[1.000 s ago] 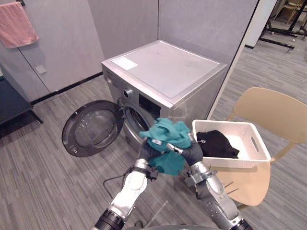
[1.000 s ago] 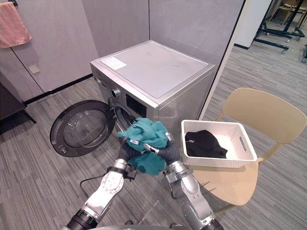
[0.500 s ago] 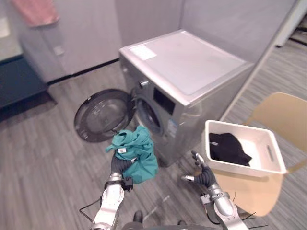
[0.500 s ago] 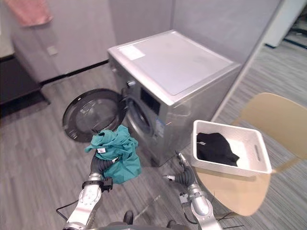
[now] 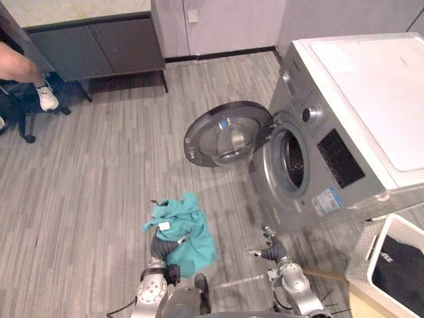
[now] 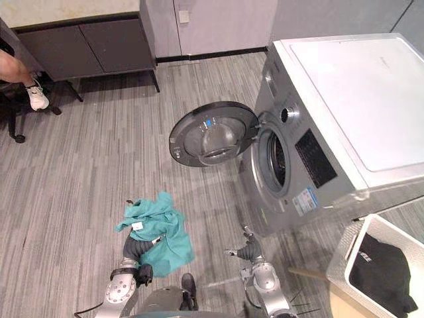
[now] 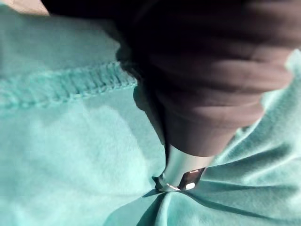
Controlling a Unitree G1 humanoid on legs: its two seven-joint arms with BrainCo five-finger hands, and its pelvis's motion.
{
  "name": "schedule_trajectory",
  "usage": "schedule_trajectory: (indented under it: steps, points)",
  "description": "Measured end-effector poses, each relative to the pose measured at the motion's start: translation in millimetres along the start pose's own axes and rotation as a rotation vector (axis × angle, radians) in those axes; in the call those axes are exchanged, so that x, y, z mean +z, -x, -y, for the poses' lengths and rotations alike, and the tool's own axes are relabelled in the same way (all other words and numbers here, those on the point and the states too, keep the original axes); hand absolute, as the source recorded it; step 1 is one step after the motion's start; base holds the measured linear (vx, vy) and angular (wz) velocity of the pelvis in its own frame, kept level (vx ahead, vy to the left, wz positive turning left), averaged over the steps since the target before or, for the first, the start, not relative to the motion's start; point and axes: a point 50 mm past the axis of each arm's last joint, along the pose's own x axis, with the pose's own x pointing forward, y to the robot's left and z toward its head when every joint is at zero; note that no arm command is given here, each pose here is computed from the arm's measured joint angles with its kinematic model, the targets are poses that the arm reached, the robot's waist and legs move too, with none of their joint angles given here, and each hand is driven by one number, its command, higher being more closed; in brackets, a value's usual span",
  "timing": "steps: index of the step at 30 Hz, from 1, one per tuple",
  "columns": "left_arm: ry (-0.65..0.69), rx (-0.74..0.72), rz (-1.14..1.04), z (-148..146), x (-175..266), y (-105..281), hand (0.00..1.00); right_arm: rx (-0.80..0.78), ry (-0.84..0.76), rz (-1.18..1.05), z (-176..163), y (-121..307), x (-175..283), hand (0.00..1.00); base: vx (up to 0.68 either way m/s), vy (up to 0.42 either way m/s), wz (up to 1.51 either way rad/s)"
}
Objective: Pick up the laundry basket with both hands and put the clothes into the washing machine.
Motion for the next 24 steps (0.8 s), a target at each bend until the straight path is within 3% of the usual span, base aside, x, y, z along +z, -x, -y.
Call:
schedule_trajectory:
  steps: [6, 10, 16, 24]
  points:
    - [-0.039, -0.077, 0.051, 7.7, 12.2, -11.7, 1.0, 0.001, 0.019, -0.021, 0.3, 4.7, -7.4, 0.0, 0.42, 0.003, 0.16]
    - [-0.055, -0.198, 0.051, 31.7, 12.5, -11.5, 1.0, -0.013, 0.034, -0.032, 8.1, 4.4, -9.2, 0.0, 0.56, -0.097, -0.19]
    - [-0.065, -0.294, 0.059, 56.0, 15.9, -13.4, 1.0, -0.015, 0.04, 0.014, 4.9, -2.2, 3.0, 0.0, 0.48, -0.015, -1.12]
    - [-0.113, -0.384, 0.042, 81.2, 13.3, -18.4, 1.0, -0.036, 0.062, -0.005, 10.5, -4.5, 0.1, 0.0, 0.26, 0.293, -1.49]
